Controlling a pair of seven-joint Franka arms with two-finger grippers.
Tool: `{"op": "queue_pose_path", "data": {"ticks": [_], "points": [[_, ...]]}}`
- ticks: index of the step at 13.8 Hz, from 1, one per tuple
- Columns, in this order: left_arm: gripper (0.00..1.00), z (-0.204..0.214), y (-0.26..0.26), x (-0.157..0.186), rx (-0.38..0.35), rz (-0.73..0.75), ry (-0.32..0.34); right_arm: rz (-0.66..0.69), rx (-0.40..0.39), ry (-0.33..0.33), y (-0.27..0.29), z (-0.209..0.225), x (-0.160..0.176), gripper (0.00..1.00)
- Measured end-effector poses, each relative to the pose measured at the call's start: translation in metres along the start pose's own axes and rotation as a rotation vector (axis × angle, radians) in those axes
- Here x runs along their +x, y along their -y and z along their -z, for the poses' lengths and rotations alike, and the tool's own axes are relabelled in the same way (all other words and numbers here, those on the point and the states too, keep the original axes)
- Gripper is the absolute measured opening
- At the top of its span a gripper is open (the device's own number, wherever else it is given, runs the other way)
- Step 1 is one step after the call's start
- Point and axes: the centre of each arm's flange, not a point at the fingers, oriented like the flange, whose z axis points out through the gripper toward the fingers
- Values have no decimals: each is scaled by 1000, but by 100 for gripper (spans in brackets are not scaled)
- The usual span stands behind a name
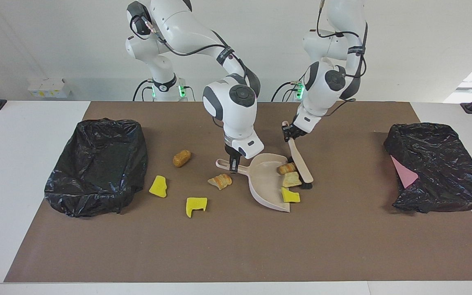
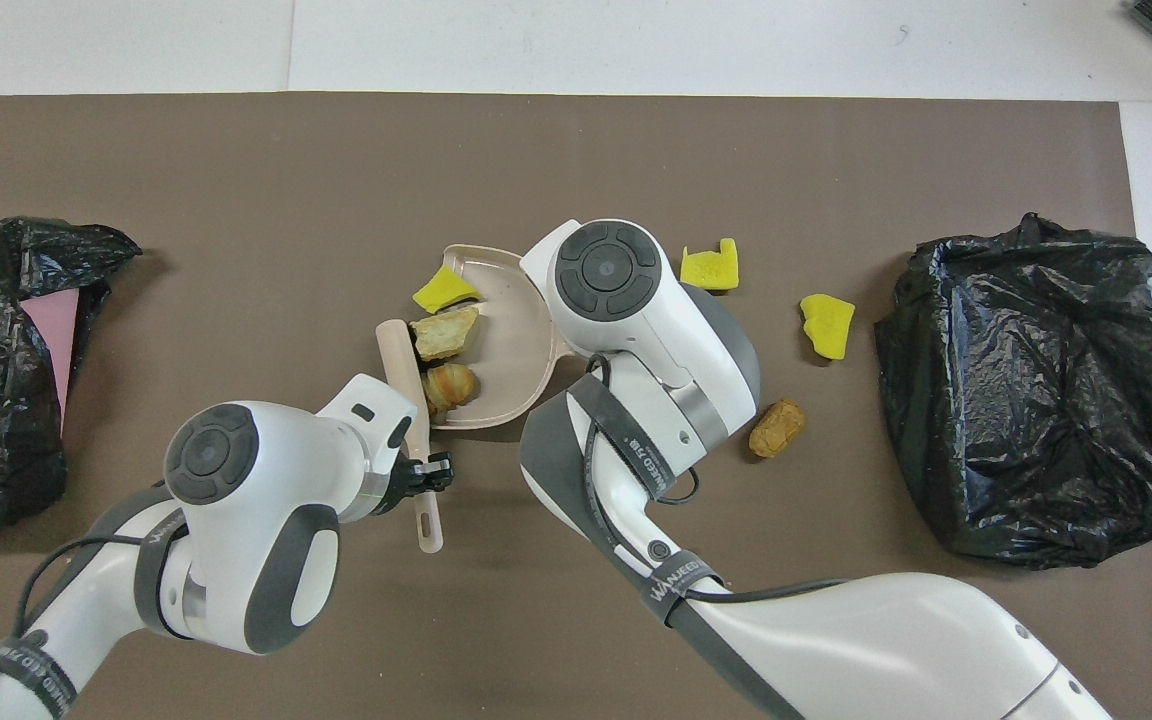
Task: Sweep and dump trash in bin
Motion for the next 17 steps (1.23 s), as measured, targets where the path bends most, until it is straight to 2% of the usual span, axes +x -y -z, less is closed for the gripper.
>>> {"op": "queue_pose_path", "data": {"ticks": [3, 5, 8, 11, 14, 16, 17], "points": [[26, 8, -37, 5, -42, -41, -10, -1, 2, 2, 0, 0, -1, 33], [26, 13, -44, 13, -50, -46, -13, -1, 3, 3, 0, 0, -1, 33], [26, 35, -38, 26, -59, -33, -1, -1, 3, 3, -1, 0, -2, 33], [26, 80, -13, 42, -76, 5, 6, 8, 2, 2, -7, 1, -10, 33], [26, 108, 10, 38, -41, 10, 27, 11, -3, 0, -14, 9, -22, 33], [26, 108, 13, 32, -19, 15, 34, 12, 3, 0, -25, 22, -45, 33], [26, 103, 13, 27, -4, 26, 41, 13, 14, -22, -32, 33, -62, 33]]}}
